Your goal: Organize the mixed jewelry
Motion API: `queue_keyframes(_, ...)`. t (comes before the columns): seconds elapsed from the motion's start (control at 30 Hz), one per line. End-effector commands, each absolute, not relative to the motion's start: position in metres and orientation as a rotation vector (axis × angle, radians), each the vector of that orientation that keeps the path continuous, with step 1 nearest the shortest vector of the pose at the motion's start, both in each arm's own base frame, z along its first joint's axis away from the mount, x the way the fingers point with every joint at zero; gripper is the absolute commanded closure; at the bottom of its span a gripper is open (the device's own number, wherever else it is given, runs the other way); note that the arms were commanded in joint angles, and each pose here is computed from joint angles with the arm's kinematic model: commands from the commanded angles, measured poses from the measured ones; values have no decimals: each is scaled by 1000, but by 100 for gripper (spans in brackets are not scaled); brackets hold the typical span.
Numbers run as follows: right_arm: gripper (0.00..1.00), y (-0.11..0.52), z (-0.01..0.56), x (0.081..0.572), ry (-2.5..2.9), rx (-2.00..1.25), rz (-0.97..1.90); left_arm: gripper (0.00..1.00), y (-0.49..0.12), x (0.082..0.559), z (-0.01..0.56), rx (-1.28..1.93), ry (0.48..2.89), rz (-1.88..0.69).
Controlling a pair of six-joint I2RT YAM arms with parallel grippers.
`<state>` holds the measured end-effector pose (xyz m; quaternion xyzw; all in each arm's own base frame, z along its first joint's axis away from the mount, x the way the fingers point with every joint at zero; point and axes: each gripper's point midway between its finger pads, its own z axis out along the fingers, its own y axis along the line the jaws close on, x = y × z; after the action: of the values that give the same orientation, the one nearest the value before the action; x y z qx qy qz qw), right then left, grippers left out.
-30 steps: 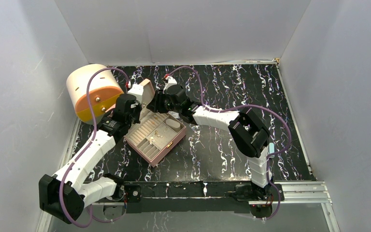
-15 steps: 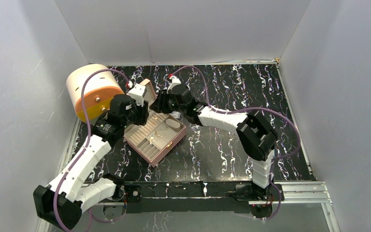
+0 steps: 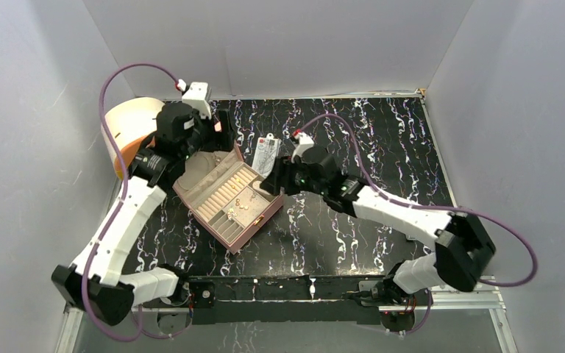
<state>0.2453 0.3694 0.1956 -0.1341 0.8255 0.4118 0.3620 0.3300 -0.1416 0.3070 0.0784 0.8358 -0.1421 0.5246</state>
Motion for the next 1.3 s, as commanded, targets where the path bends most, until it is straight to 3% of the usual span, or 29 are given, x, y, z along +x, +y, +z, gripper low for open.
queue_keyframes(0.0,28,333,201,237,2143,-227,990,21,-130,357,312,114,2042,-283)
queue_keyframes(0.33,28,317,202,222,2179,-142,1019,21,-84,394,274,44,2191,-191)
queue_keyframes(0.53,29,335,196,220,2228,-148,1085,23,-113,379,268,170,2215,-381)
queue_keyframes(0.73,29,342,195,222,2241,-148,1103,24,-113,365,271,188,2196,-397)
queue_keyframes(0.97,31,346,204,228,2212,-134,1111,38,-108,360,252,165,2252,-374)
queue_keyframes(1.13,40,358,221,243,2174,-120,1113,53,-104,359,252,148,2254,-348)
queue_keyframes(1.27,44,381,239,262,2126,-135,1135,56,-111,349,247,164,2264,-403)
